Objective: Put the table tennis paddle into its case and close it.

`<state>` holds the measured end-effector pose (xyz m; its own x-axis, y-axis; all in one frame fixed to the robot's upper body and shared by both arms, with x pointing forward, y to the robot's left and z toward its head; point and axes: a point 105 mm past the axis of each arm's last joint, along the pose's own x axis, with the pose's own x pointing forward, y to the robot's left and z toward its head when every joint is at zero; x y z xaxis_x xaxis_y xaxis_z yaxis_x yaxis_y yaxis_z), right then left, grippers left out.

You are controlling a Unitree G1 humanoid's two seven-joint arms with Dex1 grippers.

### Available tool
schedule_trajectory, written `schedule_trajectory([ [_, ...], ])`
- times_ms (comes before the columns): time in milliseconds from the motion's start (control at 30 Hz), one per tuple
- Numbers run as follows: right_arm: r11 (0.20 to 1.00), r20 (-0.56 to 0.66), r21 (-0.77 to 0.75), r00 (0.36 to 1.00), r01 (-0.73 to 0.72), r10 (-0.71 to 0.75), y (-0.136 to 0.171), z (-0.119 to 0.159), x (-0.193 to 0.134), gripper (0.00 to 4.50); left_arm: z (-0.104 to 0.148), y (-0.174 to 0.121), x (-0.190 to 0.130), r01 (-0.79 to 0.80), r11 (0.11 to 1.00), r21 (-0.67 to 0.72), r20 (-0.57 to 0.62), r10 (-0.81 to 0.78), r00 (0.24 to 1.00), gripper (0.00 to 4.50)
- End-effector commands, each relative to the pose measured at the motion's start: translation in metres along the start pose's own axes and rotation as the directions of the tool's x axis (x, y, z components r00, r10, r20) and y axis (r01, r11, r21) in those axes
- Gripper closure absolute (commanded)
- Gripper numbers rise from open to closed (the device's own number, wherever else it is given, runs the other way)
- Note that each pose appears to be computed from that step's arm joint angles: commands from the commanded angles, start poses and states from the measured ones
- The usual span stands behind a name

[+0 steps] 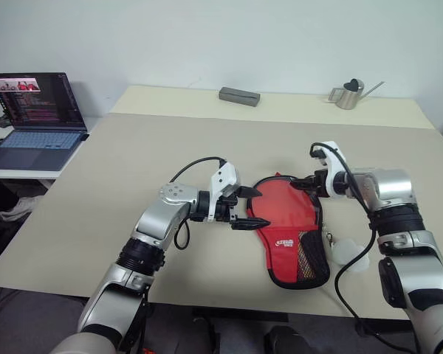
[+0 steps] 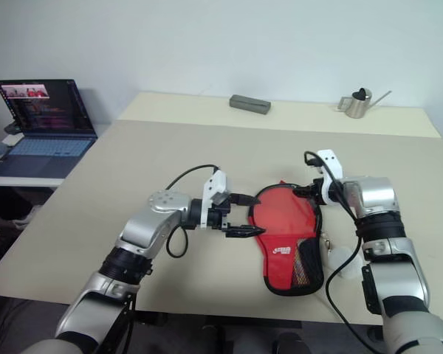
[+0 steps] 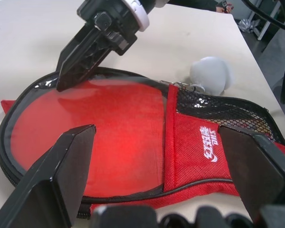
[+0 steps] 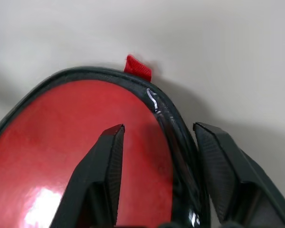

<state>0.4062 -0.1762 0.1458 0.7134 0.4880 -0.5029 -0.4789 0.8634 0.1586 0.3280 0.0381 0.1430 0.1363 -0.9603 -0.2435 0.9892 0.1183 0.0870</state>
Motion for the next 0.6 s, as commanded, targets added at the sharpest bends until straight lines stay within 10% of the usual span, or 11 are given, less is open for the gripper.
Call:
schedule_trajectory([
  [33,0.994,0.105,-0.106,0.994,-0.019,0.03,0.002,0.024,-0.04,2.14,0.012,-0.001,0.006,0.026,0.997,0.067,0.011,-0.026,1.0,0.0],
  [600,0.935,-0.05,-0.274,0.974,-0.224,0.219,0.041,-0.045,-0.15,2.14,0.012,0.005,0.065,0.095,0.98,0.176,-0.057,-0.086,0.995,0.0],
])
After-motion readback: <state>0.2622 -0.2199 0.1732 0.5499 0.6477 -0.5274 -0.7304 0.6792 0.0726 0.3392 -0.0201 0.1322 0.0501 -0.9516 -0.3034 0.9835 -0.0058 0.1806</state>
